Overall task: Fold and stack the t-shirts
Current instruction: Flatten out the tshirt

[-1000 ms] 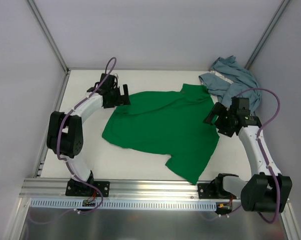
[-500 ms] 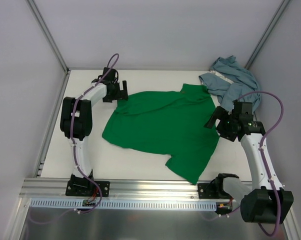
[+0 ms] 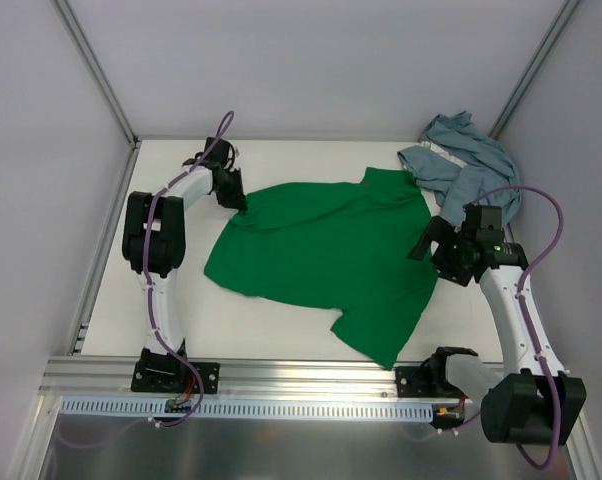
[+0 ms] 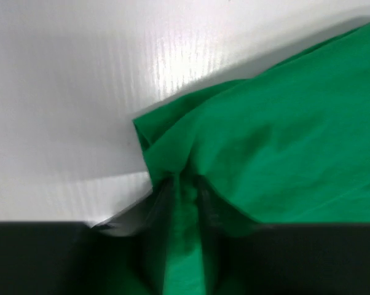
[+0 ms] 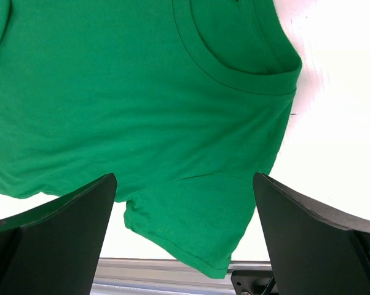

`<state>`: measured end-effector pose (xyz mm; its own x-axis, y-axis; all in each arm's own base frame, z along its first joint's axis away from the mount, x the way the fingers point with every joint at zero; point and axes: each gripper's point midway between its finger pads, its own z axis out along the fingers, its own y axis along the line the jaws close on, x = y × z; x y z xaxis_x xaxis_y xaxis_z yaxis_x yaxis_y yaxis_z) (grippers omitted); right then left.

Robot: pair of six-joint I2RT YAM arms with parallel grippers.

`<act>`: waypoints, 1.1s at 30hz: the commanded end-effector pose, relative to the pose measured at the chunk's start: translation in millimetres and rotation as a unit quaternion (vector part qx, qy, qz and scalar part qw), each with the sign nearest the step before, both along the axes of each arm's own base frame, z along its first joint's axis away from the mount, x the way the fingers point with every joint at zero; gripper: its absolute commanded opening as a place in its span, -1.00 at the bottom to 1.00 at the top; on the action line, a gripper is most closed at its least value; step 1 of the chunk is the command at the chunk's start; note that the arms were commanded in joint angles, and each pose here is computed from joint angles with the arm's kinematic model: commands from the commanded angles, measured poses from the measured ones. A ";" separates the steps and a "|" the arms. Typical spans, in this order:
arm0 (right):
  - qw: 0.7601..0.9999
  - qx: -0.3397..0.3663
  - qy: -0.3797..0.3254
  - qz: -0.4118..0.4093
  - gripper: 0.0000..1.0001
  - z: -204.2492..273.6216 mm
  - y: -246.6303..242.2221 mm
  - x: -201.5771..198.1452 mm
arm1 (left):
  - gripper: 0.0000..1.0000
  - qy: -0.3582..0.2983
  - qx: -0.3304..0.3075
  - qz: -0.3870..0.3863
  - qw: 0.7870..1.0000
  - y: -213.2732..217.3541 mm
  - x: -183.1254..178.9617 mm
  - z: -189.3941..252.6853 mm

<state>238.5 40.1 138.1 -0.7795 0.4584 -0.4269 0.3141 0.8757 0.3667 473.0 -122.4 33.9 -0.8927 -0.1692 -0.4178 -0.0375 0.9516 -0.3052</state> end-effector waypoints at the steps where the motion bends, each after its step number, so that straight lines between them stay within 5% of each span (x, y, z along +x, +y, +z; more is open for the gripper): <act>1: 1.000 0.000 -0.002 -0.002 0.99 -1.5 -0.6 1.9 | -0.86 -0.002 -0.045 0.000 0.999 -8.9 3.8 17.6; 2: 1.000 0.000 -0.001 -0.002 0.99 -2.0 -0.6 1.5 | -1.00 0.000 -0.048 0.001 0.999 -10.5 2.9 19.2; 16: 1.000 0.008 0.008 0.001 0.99 -15.5 2.3 -0.7 | -1.00 -0.104 0.012 0.025 0.994 17.4 16.9 100.5; 24: 1.000 0.009 0.005 0.002 0.99 -15.1 3.0 -1.6 | -1.00 -0.063 0.029 0.027 0.997 28.7 4.9 74.6; 33: 1.000 0.007 0.007 0.004 0.99 -14.6 2.7 -4.1 | -1.00 -0.109 0.064 0.062 0.990 52.0 16.9 93.6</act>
<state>233.4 40.9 118.4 -0.7945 0.4610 -0.3953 0.3279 0.8736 0.3597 478.1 -88.1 86.5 -0.8289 -0.2091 -0.5189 -0.0962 0.9670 -0.2360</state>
